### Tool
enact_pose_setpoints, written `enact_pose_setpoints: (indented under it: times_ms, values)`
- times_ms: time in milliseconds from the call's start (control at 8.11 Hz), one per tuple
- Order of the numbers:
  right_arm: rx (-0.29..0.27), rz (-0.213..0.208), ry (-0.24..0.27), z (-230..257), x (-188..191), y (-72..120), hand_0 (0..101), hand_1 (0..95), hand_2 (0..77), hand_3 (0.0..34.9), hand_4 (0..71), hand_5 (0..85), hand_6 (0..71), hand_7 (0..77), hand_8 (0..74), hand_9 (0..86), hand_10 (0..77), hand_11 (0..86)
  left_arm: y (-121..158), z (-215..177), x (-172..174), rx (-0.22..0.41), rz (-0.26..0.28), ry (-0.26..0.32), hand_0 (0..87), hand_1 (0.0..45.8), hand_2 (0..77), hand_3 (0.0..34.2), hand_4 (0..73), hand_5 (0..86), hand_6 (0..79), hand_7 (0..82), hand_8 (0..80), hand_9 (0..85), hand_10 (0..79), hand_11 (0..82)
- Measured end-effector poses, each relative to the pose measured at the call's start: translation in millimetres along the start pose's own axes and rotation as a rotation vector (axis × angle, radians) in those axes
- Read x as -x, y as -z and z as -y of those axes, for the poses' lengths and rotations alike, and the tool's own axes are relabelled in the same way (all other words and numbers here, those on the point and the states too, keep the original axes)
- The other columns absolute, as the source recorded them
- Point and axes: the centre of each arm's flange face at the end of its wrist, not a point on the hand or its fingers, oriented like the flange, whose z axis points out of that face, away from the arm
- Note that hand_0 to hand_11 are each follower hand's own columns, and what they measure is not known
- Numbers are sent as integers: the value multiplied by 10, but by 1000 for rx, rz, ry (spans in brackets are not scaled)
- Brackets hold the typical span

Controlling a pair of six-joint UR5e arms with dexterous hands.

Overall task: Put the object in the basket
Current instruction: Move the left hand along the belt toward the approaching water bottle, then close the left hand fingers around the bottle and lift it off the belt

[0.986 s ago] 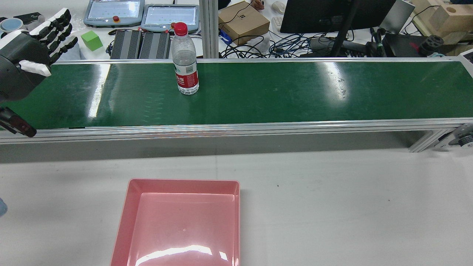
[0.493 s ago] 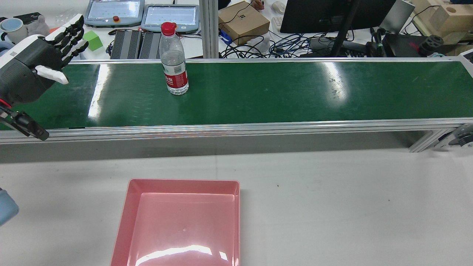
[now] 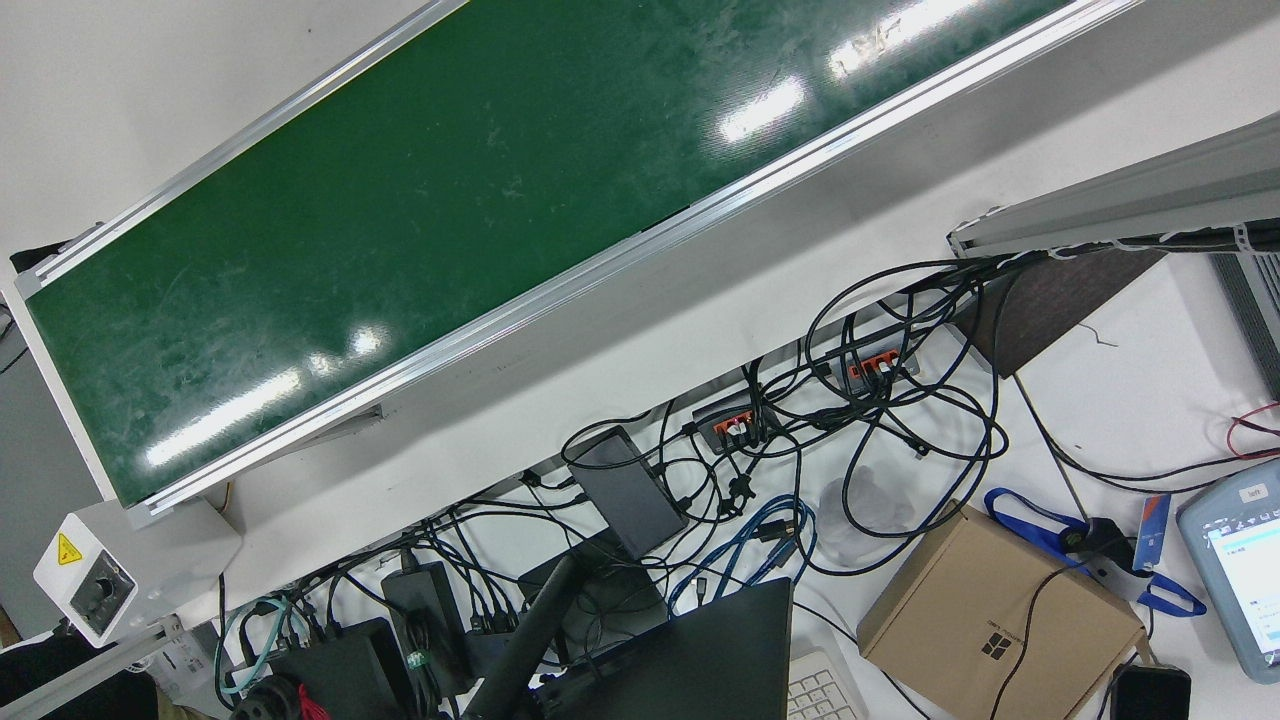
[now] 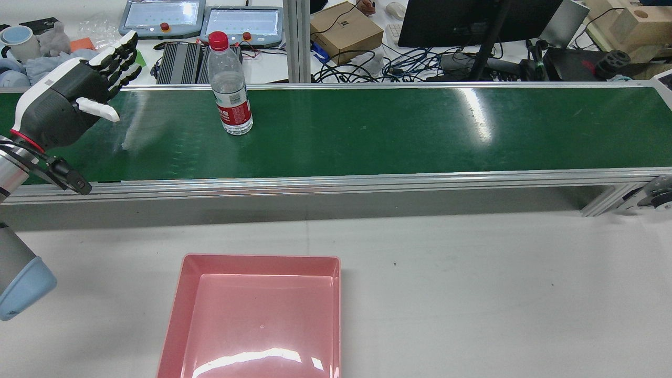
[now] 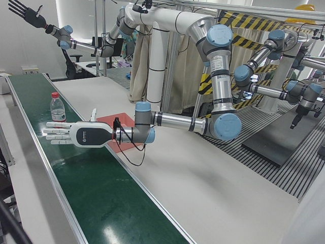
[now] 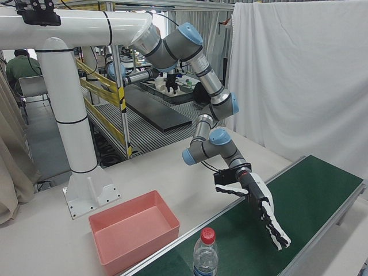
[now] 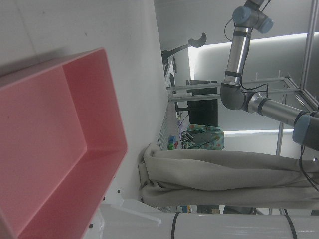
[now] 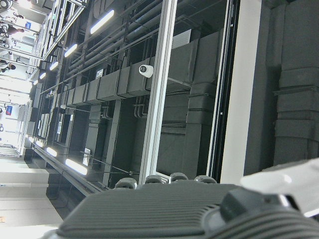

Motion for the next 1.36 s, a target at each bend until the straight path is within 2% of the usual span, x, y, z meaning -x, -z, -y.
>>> enact_pose_setpoints:
  times_ms: [370, 493, 986, 1356]
  values:
    - [0, 0, 0, 0, 0, 0, 2, 0, 11, 1, 5, 0, 0, 5, 0, 0, 0, 0, -20, -26, 225, 12, 36, 17, 468, 5, 5, 16, 87, 22, 5, 5, 0, 5, 33, 44]
    - [0, 0, 0, 0, 0, 0, 2, 0, 11, 1, 5, 0, 0, 5, 0, 0, 5, 0, -50, -66, 244, 17, 40, 23, 467, 5, 5, 3, 109, 27, 5, 5, 5, 5, 27, 55]
    - [0, 0, 0, 0, 0, 0, 3, 0, 11, 1, 5, 0, 0, 5, 0, 0, 0, 0, -265, -296, 240, 28, 40, 68, 468, 5, 5, 2, 114, 44, 5, 5, 5, 5, 33, 55]
    - [0, 0, 0, 0, 0, 0, 3, 0, 11, 2, 5, 0, 0, 5, 0, 0, 5, 0, -410, -318, 267, 22, 38, 71, 468, 11, 5, 1, 98, 44, 5, 5, 0, 5, 33, 55]
